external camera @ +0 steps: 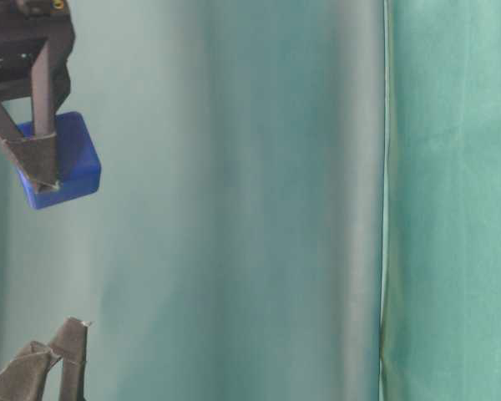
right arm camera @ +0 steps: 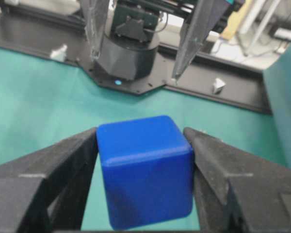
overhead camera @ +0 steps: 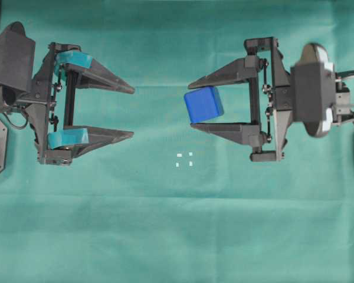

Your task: Handover the blue block to the right arm after grasping it with the left arm, then place it in the designated position.

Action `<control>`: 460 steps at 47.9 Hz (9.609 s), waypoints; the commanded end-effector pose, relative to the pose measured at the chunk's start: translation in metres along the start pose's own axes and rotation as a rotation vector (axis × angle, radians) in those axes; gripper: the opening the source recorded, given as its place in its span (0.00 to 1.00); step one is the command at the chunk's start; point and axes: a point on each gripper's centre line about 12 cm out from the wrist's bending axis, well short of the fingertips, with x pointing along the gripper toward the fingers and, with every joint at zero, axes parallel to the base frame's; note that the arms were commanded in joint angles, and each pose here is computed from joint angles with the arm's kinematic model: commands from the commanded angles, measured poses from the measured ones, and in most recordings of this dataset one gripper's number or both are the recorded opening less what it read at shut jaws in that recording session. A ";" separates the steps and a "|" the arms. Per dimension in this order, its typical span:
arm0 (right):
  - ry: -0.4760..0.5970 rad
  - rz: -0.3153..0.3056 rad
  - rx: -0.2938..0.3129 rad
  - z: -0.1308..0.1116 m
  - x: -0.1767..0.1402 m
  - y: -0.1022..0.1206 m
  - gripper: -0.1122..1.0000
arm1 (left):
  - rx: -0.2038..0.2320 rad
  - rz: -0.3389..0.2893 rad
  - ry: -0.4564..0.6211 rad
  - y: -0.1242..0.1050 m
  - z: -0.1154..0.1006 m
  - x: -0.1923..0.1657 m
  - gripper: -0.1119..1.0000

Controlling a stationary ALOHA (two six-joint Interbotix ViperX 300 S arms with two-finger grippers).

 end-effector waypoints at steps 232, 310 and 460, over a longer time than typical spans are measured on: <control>0.429 0.043 0.276 -0.194 0.131 0.023 0.63 | 0.001 0.002 -0.017 0.001 0.007 -0.002 1.00; 0.455 0.029 0.287 -0.192 0.131 0.028 0.95 | 0.001 0.003 -0.009 0.001 0.006 -0.002 1.00; 0.038 -0.071 0.111 0.001 -0.055 -0.003 0.93 | 0.002 -0.002 -0.001 -0.001 0.005 -0.004 1.00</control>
